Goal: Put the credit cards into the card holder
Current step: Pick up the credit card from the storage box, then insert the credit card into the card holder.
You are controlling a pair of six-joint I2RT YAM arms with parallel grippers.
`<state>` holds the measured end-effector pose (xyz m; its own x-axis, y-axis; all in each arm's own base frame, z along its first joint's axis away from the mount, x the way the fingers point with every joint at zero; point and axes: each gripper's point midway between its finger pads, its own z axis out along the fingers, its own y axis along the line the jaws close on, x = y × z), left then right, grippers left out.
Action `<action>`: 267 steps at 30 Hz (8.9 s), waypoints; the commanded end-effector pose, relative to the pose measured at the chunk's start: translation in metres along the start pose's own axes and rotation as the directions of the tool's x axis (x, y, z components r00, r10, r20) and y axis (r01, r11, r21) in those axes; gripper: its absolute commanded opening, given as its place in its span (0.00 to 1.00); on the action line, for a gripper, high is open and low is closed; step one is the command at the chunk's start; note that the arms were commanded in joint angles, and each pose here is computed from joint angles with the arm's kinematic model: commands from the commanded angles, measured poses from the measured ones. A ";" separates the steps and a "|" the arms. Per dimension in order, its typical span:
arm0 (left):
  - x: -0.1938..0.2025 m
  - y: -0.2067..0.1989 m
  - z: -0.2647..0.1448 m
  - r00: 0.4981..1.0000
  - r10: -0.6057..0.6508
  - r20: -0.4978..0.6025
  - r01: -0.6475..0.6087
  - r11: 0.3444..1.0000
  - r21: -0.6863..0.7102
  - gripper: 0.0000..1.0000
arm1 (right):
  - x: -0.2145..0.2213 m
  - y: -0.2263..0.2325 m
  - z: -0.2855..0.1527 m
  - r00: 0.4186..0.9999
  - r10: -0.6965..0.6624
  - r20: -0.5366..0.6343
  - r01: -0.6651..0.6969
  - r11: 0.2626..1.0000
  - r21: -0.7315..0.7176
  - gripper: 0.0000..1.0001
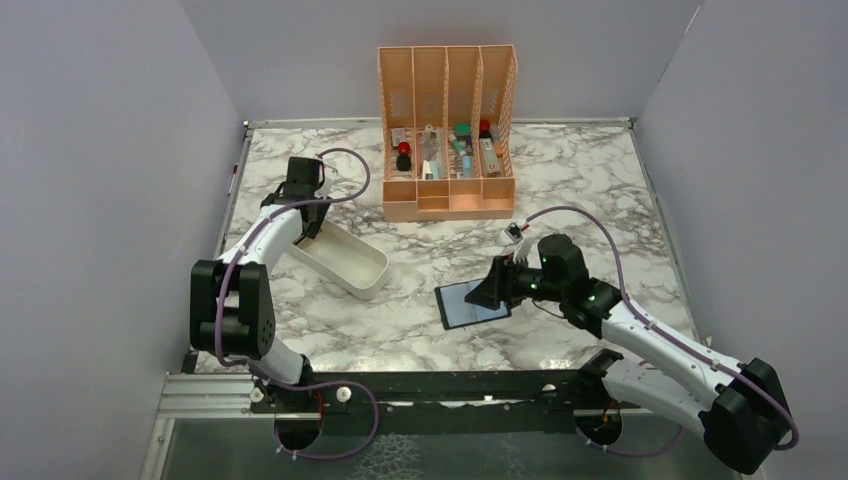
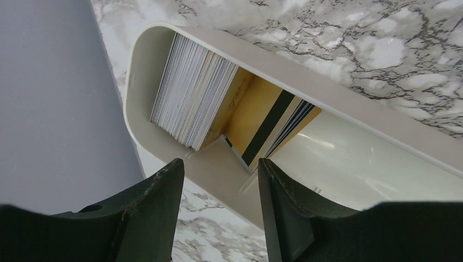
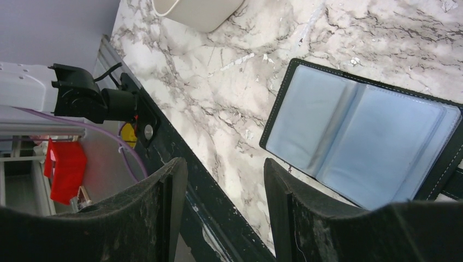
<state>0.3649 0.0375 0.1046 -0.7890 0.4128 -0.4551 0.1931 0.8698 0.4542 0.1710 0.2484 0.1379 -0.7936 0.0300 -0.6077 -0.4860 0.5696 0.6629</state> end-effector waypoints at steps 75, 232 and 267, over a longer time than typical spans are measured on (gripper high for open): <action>-0.058 -0.002 -0.001 0.988 0.047 0.148 -0.048 0.999 0.004 0.00 | -0.011 0.013 -0.003 1.000 -0.018 0.014 0.018 0.999 -0.031 0.59; -0.016 -0.391 -0.144 0.784 -0.498 -0.371 0.520 0.198 0.831 0.00 | 0.057 -0.152 0.002 0.970 0.244 0.016 -0.188 0.700 0.689 0.28; -0.006 -0.410 -0.126 0.776 -0.518 -0.359 0.533 0.237 0.812 0.00 | 0.061 -0.137 0.003 0.961 0.276 0.022 -0.230 0.750 0.621 0.20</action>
<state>0.2191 -0.3589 0.0383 -0.9274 -0.2303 -0.2946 0.1112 0.5822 -0.8054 0.2106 0.1721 0.0216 -0.8467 0.2132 -0.4874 0.0428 0.9405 0.3371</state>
